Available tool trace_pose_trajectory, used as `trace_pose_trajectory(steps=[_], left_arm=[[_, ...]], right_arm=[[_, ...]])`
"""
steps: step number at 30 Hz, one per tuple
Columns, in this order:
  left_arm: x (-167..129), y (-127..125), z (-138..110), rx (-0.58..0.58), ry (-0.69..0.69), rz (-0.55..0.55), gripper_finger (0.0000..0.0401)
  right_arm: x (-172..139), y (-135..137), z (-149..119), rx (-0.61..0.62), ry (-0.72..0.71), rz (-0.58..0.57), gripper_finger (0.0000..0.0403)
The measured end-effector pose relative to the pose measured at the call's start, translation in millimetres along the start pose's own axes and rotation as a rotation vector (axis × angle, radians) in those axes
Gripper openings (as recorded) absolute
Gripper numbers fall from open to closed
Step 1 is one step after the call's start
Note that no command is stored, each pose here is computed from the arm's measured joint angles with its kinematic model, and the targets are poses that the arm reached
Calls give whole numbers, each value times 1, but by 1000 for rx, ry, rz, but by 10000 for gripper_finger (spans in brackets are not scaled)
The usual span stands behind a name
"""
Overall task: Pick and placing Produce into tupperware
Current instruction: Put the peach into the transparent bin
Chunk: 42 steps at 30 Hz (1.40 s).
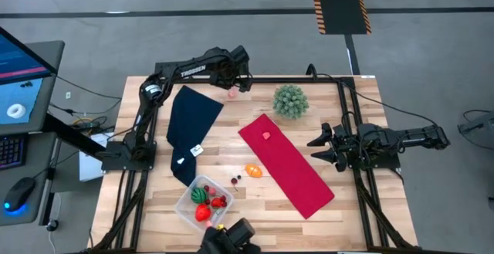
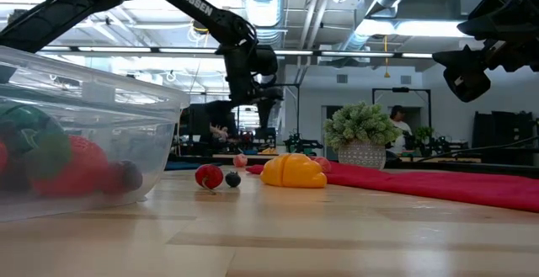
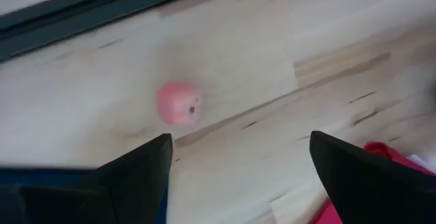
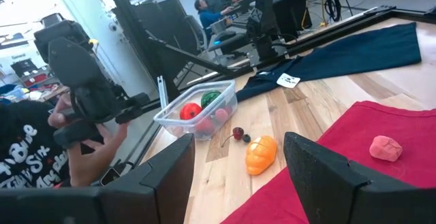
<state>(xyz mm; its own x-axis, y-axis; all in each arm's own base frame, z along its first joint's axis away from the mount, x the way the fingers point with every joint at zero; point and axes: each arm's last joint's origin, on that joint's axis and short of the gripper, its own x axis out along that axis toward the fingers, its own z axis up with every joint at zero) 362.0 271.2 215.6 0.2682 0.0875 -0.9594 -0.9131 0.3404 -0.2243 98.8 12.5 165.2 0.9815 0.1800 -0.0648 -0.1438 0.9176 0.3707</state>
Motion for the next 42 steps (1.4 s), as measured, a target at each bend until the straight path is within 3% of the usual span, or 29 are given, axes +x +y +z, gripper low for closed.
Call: trace_pose_trajectory(steps=[9, 13, 17, 26, 30, 35, 37, 39, 42], left_arm=[[7, -1, 1, 12, 14, -14, 336], [7, -2, -1, 23, -57, 96, 336], [7, -7, -3, -64, -153, 193, 336], [8, -46, -11, -40, -248, 7, 336], [9, -52, -18, -136, -202, -36, 336], [10, -62, -25, -130, -172, -78, 336], [10, -64, -29, -211, -175, -55, 336], [11, -65, -31, -366, -192, -39, 336], [11, -67, -33, -519, -164, -79, 336]], right_arm=[[0, 0, 0, 0, 0, 0, 249], [0, 0, 0, 0, 0, 0, 249], [0, 0, 0, 0, 0, 0, 249], [0, 0, 0, 0, 0, 0, 249], [0, 0, 0, 0, 0, 0, 249], [0, 0, 0, 0, 0, 0, 249], [0, 0, 0, 0, 0, 0, 249], [0, 0, 0, 0, 0, 0, 249], [0, 0, 0, 0, 0, 0, 249]])
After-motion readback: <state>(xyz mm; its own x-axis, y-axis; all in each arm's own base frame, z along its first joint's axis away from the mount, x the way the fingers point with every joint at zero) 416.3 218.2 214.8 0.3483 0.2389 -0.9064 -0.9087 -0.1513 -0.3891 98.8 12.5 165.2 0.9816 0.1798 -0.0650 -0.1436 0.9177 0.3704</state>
